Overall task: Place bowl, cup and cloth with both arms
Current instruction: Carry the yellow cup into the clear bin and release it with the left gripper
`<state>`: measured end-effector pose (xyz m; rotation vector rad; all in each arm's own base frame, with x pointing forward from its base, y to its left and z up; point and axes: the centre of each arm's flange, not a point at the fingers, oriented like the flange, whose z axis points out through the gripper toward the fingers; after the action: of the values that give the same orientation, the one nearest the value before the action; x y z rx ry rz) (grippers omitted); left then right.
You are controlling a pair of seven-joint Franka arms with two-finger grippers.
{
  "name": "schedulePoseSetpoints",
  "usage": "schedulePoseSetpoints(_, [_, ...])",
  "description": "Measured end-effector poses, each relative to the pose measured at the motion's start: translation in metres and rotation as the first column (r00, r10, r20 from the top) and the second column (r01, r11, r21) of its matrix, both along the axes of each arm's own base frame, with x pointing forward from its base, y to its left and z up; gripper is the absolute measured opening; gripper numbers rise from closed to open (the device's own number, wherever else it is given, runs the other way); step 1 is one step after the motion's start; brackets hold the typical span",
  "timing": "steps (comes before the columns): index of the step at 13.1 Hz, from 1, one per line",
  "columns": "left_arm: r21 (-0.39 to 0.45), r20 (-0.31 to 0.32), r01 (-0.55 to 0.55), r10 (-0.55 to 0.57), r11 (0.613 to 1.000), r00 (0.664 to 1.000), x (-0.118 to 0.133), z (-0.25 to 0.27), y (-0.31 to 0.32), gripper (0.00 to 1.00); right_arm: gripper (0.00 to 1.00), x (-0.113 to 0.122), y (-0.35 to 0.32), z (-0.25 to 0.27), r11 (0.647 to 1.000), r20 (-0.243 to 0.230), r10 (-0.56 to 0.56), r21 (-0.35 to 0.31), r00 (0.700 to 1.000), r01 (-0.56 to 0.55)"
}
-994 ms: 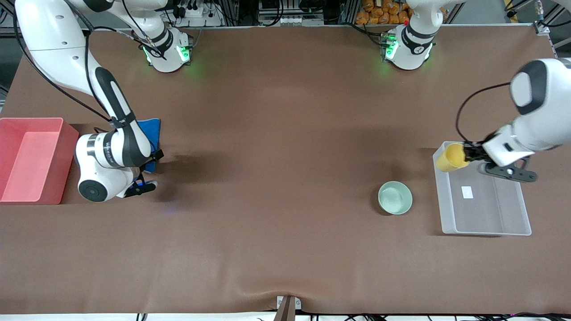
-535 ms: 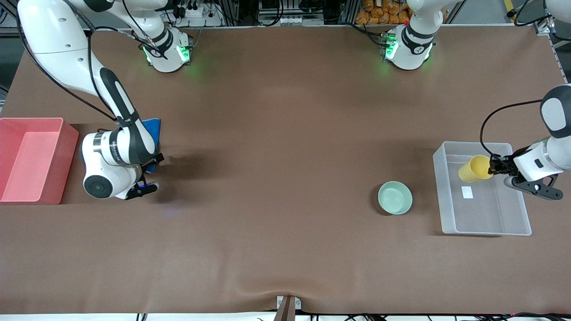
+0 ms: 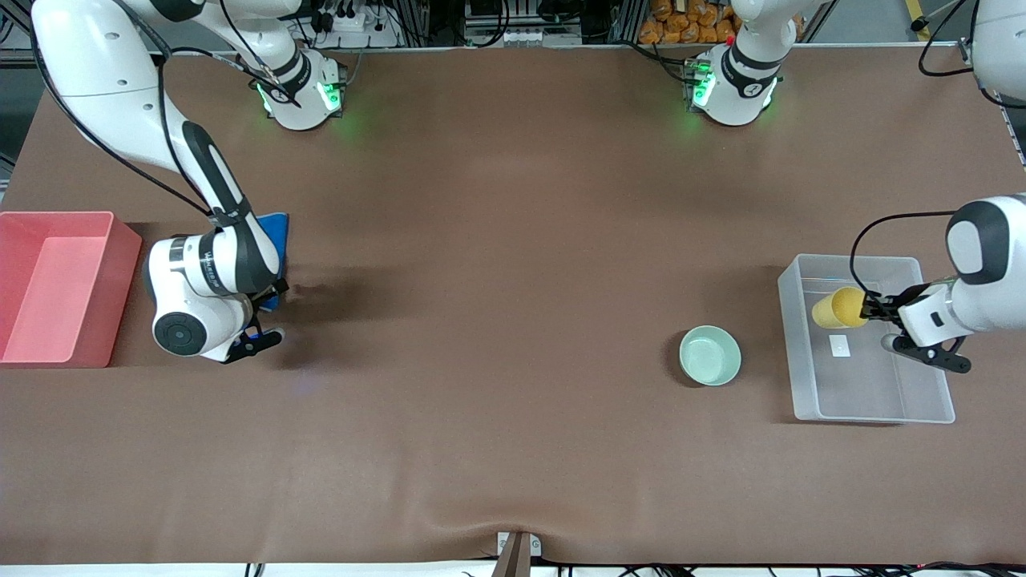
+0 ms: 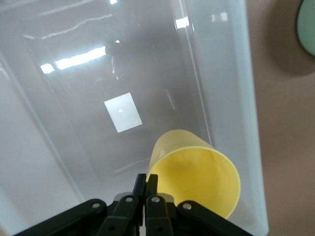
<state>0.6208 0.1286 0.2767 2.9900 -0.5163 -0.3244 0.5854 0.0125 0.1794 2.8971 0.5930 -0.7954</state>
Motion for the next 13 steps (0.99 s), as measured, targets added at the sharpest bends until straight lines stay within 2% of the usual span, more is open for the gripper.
schedulePoseSetpoints(4, [-0.008,-0.022,-0.014,0.013,1.0,1.0,-0.003,-0.016,0.009,0.03,1.0,-0.001,-0.005,-0.002,1.0,-0.004,-0.004,-0.002,1.0,0.004])
schedulePoseSetpoints(5, [-0.009,-0.024,-0.018,0.018,1.0,1.0,-0.005,-0.017,0.013,0.08,1.0,-0.001,-0.007,-0.003,1.0,-0.006,-0.008,-0.002,1.0,0.008])
schedulePoseSetpoints(9, [-0.009,-0.012,-0.014,0.014,1.0,1.0,-0.003,-0.007,0.012,0.56,1.0,-0.003,-0.012,-0.008,1.0,-0.014,-0.019,-0.002,1.0,0.019])
schedulePoseSetpoints(11, [-0.006,0.011,0.008,-0.008,1.0,1.0,0.001,0.025,-0.001,0.76,1.0,-0.003,-0.015,-0.01,1.0,-0.017,-0.026,-0.001,1.0,0.026])
schedulePoseSetpoints(13, [-0.012,0.065,0.013,-0.012,1.0,0.998,0.009,0.067,-0.04,0.99,1.0,-0.004,-0.016,-0.01,1.0,-0.019,-0.029,0.0,0.999,0.029])
